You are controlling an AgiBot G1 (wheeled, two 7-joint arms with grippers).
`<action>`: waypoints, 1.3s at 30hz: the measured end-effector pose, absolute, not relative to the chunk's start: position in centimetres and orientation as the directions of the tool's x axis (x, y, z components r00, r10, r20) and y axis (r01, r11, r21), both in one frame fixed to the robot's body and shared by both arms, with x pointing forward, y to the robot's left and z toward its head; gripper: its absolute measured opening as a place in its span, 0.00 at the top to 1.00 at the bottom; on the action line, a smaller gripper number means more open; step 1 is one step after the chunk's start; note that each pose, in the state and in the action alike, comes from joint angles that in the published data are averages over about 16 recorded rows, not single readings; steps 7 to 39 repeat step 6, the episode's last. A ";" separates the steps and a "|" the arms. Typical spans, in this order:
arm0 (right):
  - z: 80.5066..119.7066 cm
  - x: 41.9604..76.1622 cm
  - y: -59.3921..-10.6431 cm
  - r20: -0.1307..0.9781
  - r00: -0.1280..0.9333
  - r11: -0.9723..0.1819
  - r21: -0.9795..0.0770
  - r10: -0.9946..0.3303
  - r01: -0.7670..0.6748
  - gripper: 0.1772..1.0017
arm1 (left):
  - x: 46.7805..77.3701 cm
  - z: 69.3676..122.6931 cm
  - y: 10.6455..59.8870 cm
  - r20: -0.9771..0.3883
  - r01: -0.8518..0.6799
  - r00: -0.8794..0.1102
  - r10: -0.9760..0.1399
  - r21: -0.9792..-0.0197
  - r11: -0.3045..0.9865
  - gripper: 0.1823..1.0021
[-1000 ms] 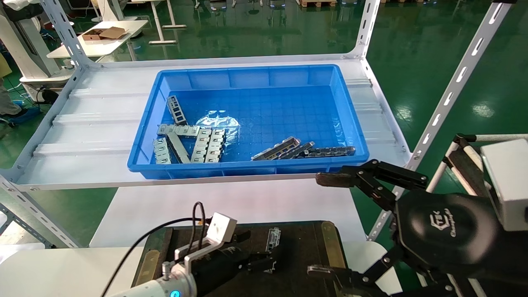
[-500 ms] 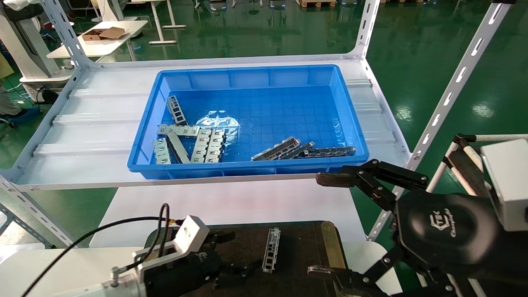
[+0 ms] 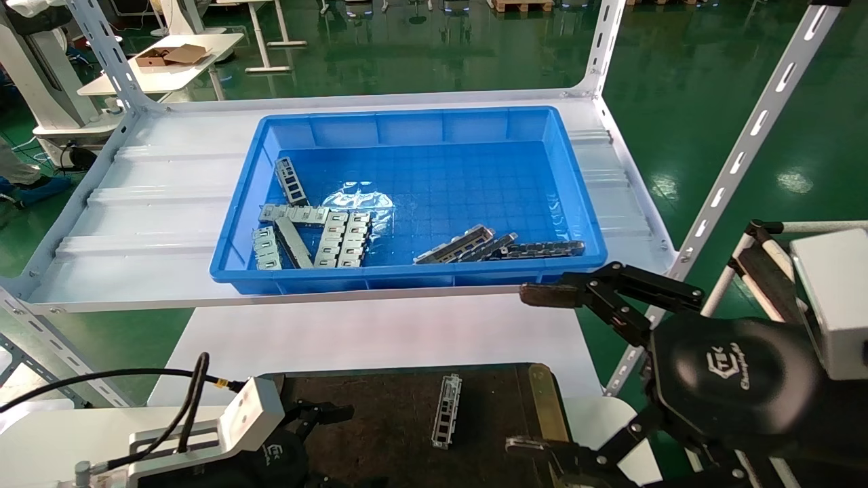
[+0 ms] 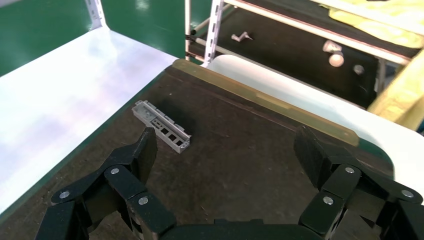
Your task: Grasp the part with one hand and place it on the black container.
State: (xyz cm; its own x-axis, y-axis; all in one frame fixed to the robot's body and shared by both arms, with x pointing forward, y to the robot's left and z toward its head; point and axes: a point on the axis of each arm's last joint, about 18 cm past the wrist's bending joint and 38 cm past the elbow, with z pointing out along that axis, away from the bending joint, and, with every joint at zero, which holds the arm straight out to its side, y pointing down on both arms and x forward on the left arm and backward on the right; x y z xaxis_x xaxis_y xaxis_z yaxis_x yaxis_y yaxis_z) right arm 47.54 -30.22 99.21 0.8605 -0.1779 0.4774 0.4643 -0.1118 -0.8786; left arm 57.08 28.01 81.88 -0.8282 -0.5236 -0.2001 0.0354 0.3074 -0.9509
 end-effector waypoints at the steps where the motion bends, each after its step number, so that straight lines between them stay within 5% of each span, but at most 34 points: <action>1: 99.2 47.5 -30.2 0.477 0.860 -0.112 -0.879 -0.178 0.464 0.00 | 56.9 82.0 28.1 -0.202 0.037 -0.830 -0.519 -0.950 0.310 0.00; 39: 99.2 47.5 -30.2 0.477 0.860 -0.112 -0.879 -0.178 0.464 0.00 | 56.2 82.5 28.6 -0.211 0.044 -0.838 -0.503 -0.946 0.322 0.00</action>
